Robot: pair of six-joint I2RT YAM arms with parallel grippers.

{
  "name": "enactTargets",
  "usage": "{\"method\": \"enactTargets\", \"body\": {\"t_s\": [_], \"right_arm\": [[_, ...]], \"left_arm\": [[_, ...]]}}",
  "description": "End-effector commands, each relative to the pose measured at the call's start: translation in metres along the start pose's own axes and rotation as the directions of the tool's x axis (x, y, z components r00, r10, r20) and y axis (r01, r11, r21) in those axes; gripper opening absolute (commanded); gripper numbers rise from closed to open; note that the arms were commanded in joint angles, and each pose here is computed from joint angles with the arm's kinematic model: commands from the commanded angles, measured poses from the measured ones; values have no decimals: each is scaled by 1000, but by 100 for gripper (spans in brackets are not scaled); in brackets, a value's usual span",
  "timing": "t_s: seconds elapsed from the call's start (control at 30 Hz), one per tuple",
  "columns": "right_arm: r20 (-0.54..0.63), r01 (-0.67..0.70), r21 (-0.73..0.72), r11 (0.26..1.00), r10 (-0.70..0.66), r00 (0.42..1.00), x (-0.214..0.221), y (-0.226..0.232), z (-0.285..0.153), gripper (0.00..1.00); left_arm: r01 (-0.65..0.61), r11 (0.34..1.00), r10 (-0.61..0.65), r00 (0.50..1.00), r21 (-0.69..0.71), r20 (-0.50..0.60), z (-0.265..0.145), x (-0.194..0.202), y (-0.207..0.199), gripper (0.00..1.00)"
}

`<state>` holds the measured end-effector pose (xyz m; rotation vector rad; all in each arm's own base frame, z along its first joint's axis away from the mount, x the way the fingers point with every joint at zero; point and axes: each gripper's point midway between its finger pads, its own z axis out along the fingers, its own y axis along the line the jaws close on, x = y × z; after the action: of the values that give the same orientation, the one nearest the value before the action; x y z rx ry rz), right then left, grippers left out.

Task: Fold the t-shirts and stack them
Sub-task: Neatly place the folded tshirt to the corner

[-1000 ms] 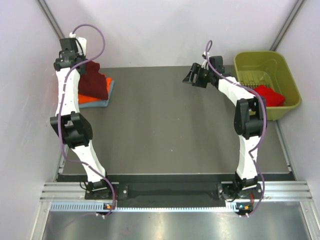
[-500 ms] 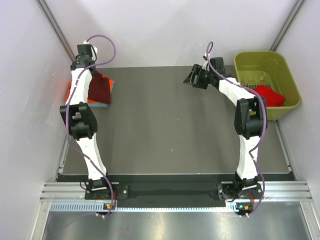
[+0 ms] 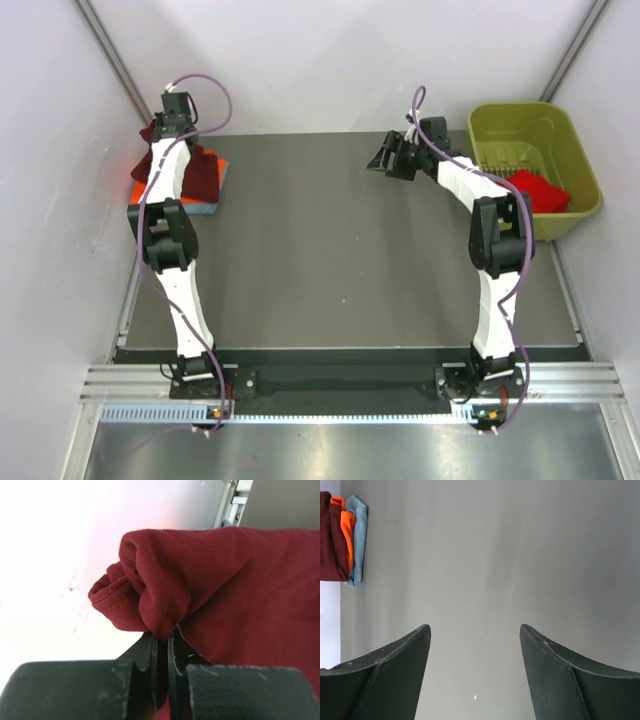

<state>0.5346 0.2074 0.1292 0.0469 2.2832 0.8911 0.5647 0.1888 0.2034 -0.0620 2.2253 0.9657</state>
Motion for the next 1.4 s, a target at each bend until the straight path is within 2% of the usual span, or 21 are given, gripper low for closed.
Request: {"method": "enactTargets", "body": {"t_s": [0.0, 0.23, 0.37, 0.4, 0.47, 0.5, 0.57, 0.63, 0.67, 0.7, 0.8, 0.83, 0.87, 0.9, 0.93, 0.97, 1.07, 1.1, 1.2, 1.3, 1.37], "right_arm": [[68, 48, -23, 999, -46, 997, -23, 14, -19, 72], [72, 57, -13, 998, -56, 996, -23, 12, -23, 72], [73, 61, -17, 998, -59, 996, -23, 14, -24, 73], [71, 61, -17, 998, -59, 996, -22, 14, -23, 73], [69, 55, -16, 998, -54, 996, -22, 12, -22, 73], [69, 53, -17, 998, -52, 996, -21, 12, -21, 73], [71, 56, -18, 998, -55, 996, -22, 13, -22, 73], [77, 62, -23, 998, -60, 995, -24, 18, -25, 73], [80, 67, -17, 998, -65, 995, -24, 17, -26, 73], [84, 73, -15, 997, -71, 994, -25, 18, -28, 73], [112, 100, 3, 995, -99, 989, -35, 22, -38, 75], [129, 115, 9, 993, -115, 985, -41, 26, -45, 77], [151, 138, 32, 990, -141, 978, -48, 26, -49, 80], [171, 156, 45, 987, -161, 972, -54, 30, -55, 96], [183, 162, 68, 984, -172, 968, -59, 28, -60, 100], [206, 181, 105, 978, -200, 958, -67, 26, -64, 100], [273, 171, 220, 960, -229, 934, -88, 19, -84, 100], [295, 158, 248, 956, -230, 927, -95, 19, -91, 100], [373, 163, 334, 929, -288, 882, -119, 29, -127, 100], [405, 211, 374, 903, -364, 839, -133, 45, -159, 100], [402, 220, 409, 885, -392, 828, -134, 44, -171, 100]], "left_arm": [[75, 991, -65, 993, -110, 94, 1, -32, 27, 2], [70, 987, -59, 995, -148, 79, 18, -25, 22, 4], [94, 978, -78, 993, -188, 92, 16, -29, 31, 31], [106, 973, -87, 991, -203, 102, 13, -32, 36, 41], [156, 966, -129, 982, -208, 137, 5, -43, 45, 52], [172, 968, -141, 975, -184, 170, -5, -55, 46, 63], [154, 971, -114, 971, -181, 211, -24, -72, 44, 69], [165, 974, -113, 947, -154, 300, -63, -105, 29, 75], [174, 973, -118, 939, -151, 323, -74, -113, 31, 77], [159, 983, -114, 916, -87, 386, -111, -137, 0, 78], [128, 991, -135, 875, 45, 466, -169, -164, -51, 79], [103, 991, -131, 878, 86, 460, -181, -162, -66, 80], [125, 980, -183, 872, 156, 454, -195, -162, -83, 82], [112, 966, -212, 862, 235, 461, -222, -165, -104, 82], [82, 953, -206, 882, 291, 425, -233, -153, -120, 83], [101, 909, -276, 873, 405, 401, -250, -153, -141, 88], [157, 797, -393, 868, 583, 304, -293, -142, -167, 90], [145, 738, -429, 854, 659, 293, -314, -146, -167, 91], [162, 676, -480, 837, 719, 262, -340, -145, -152, 91], [160, 742, -453, 835, 650, 311, -335, -137, -127, 91], [156, 784, -405, 862, 601, 305, -320, -116, -125, 91]]}}
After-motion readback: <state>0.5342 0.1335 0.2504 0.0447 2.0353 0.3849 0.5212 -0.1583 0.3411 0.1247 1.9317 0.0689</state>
